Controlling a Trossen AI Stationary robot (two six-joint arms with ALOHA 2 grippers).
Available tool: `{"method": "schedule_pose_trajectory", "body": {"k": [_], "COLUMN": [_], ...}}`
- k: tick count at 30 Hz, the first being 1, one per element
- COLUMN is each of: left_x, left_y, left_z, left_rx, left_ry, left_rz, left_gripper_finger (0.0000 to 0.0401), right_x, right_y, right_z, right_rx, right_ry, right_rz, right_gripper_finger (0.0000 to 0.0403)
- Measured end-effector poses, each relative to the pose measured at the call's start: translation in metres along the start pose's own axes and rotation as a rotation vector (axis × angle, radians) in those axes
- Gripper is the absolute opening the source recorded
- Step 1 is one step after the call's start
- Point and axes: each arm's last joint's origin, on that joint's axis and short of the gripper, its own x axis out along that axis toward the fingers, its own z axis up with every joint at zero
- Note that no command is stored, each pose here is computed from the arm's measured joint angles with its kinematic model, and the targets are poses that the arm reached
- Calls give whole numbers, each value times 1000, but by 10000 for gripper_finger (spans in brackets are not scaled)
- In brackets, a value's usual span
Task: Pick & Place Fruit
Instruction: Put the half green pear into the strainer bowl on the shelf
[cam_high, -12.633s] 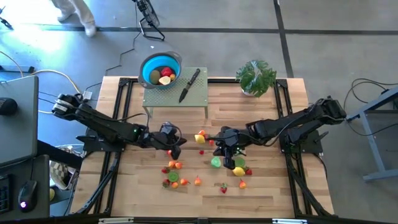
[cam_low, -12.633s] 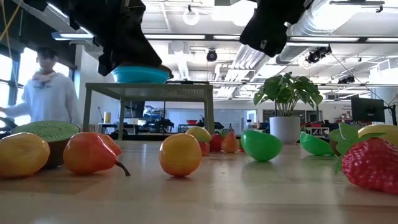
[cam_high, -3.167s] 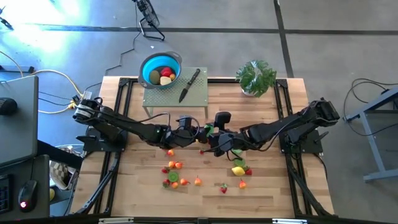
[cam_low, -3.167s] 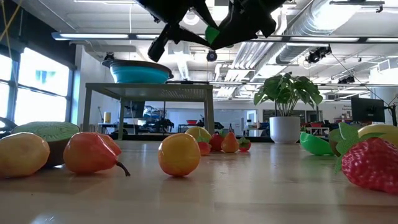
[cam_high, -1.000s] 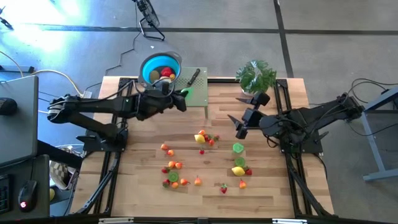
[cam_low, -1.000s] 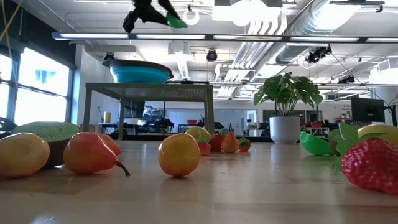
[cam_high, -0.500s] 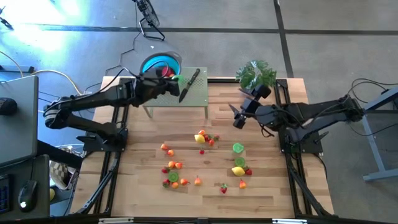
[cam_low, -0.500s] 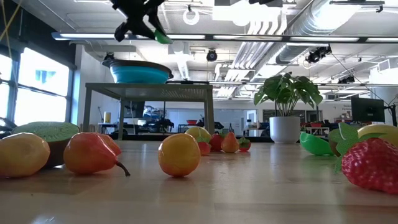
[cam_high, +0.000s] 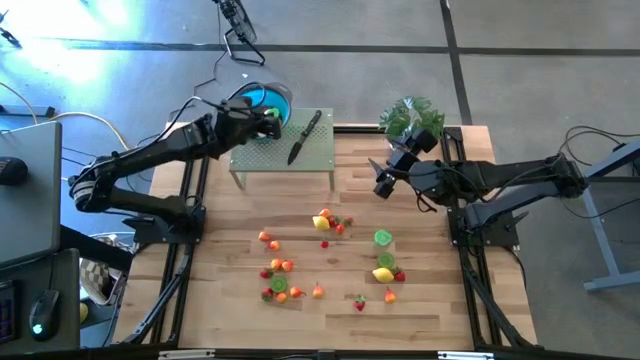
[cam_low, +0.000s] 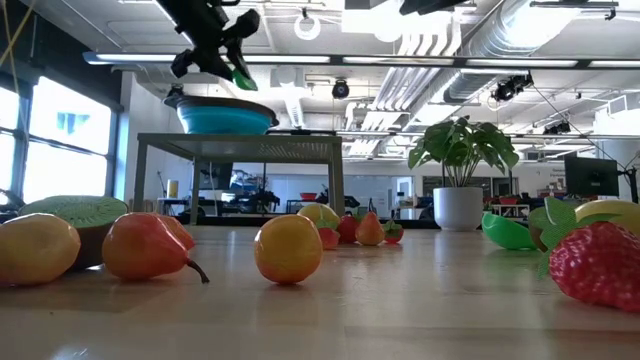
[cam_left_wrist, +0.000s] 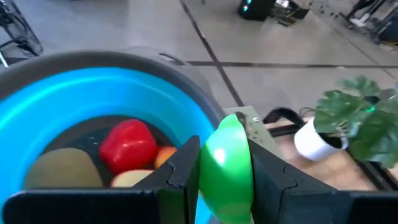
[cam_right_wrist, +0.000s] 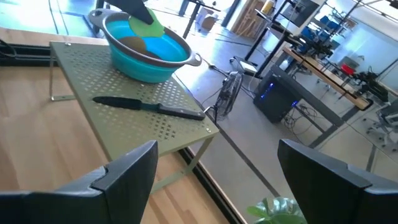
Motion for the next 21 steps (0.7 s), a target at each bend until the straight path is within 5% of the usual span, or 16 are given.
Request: {"method": "schedule_pose_trajectory", "body": {"k": [21], "left_x": [12], "left_y": [34], "left_z": [8], "left_rx": [47], "left_ry": [54], "left_rz": [165], "left_gripper_finger": [93], "right_x": [14], "right_y": [-14], "right_z": [-2], "right_rx": [24], "right_ry": [32], "right_rz": [-68], "right_gripper_finger": [325]}}
